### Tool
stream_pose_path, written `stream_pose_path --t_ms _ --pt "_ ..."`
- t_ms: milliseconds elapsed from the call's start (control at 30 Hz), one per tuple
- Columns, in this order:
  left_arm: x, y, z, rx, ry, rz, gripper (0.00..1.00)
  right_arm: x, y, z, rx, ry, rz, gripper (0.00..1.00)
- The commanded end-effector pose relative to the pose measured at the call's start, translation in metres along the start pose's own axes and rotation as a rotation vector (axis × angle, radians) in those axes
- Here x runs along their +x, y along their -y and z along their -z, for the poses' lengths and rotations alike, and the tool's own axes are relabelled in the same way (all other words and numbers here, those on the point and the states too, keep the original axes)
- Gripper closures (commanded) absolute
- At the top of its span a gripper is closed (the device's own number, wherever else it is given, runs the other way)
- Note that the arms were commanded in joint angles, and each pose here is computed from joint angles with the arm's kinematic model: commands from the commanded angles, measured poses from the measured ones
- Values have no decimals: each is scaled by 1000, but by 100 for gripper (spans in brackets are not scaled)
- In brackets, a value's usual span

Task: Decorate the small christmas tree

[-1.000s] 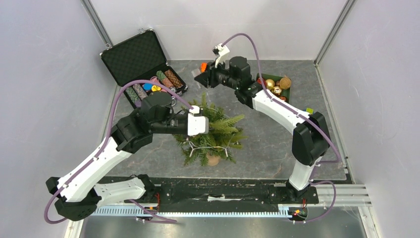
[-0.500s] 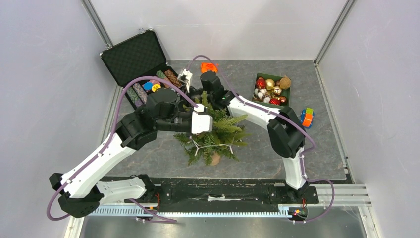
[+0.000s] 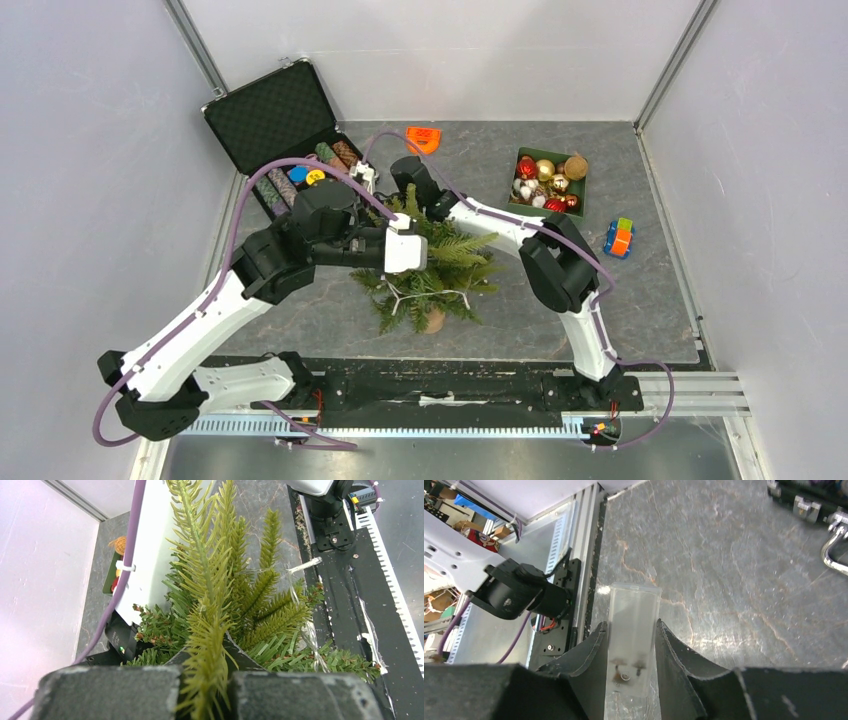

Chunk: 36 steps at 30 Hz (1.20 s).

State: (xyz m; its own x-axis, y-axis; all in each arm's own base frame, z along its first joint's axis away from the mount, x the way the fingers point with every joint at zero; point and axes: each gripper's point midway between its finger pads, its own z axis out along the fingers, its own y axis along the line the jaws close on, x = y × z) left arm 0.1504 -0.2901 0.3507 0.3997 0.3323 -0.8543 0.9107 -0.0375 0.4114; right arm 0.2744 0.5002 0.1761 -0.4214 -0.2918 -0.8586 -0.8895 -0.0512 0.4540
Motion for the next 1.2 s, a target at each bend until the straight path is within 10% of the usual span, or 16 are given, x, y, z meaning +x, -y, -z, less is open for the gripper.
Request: stream_pose_path --t_ms 0,233,533,667,967,1167 --pt "13 4 4 -6 -44 -22 98 28 5 -9 -19 -63 -31 67" --pt "21 2 4 -30 -64 -31 98 55 10 -7 1 -108 -75 63" --pt "33 -4 3 -84 -91 -28 98 21 48 20 198 -33 -93 23" --pt "34 -4 4 -104 -84 -14 98 -9 63 46 302 48 -74 22" --pt "45 -55 12 -413 -124 64 98 -88 110 196 740 405 -156 20" --pt "42 -65 3 -472 -79 123 98 -54 117 279 1070 443 -136 18"
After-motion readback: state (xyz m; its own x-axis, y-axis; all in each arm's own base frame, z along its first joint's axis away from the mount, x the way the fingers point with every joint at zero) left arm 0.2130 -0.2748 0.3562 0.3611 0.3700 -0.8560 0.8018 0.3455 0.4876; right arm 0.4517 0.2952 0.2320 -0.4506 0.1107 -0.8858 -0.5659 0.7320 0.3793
